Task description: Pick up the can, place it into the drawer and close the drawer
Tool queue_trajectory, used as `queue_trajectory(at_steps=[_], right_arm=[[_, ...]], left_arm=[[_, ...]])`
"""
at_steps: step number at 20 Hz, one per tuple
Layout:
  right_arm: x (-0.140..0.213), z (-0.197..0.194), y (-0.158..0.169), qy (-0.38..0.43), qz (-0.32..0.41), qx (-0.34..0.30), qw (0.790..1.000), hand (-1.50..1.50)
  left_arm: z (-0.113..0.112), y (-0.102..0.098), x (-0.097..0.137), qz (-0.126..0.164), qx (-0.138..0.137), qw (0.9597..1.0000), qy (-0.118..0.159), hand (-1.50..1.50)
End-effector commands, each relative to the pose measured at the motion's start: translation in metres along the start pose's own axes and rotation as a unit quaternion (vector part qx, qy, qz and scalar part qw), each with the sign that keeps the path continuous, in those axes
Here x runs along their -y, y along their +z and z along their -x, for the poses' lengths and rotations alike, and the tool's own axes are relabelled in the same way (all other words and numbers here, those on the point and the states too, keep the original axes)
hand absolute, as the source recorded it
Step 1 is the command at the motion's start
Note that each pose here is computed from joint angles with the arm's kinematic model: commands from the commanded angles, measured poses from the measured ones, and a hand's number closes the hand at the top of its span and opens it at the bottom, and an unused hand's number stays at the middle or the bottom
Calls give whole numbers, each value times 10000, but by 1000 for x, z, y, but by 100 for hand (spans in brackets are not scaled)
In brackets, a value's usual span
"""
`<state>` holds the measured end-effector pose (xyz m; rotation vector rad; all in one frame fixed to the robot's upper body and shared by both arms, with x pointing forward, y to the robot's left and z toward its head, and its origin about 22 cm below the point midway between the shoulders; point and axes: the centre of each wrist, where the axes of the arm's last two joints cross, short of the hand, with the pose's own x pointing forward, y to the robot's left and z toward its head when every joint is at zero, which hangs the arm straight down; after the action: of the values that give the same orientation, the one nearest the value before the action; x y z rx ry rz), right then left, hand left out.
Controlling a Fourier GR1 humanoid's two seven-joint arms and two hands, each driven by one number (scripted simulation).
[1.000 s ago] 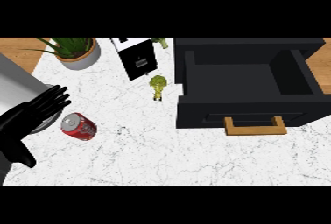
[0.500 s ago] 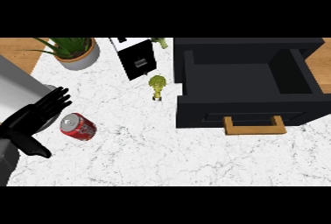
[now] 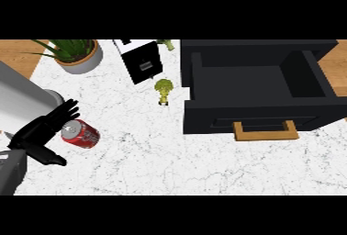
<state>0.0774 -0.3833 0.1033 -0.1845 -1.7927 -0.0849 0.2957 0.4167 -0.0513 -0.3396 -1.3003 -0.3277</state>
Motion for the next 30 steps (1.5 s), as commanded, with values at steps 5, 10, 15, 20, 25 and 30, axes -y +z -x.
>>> queue_trajectory(at_steps=[5,10,15,20,25,30], right_arm=[[-6,-3,7,-117,-42,76,9999,-150],[-7,-11,-7,-28,-45,-69,10000,-150],[3,-3,8,-93,-76,-45,9999,-150],[-3,-7,4,-189,-89,-46,9998,-150],[-8,-7,7,-93,-39,-49,9999,-150],[-8,-12,18,-94,-93,-141,9998,-150]], left_arm=[[21,-11,13,336,202,9984,396,-150],[39,-2,22,559,182,9970,511,-150],[38,-22,31,391,118,9961,782,-150],[30,-19,23,810,207,9913,1013,150],[19,-43,34,1245,165,9854,1151,150],[17,-51,44,1684,468,9761,1294,150]])
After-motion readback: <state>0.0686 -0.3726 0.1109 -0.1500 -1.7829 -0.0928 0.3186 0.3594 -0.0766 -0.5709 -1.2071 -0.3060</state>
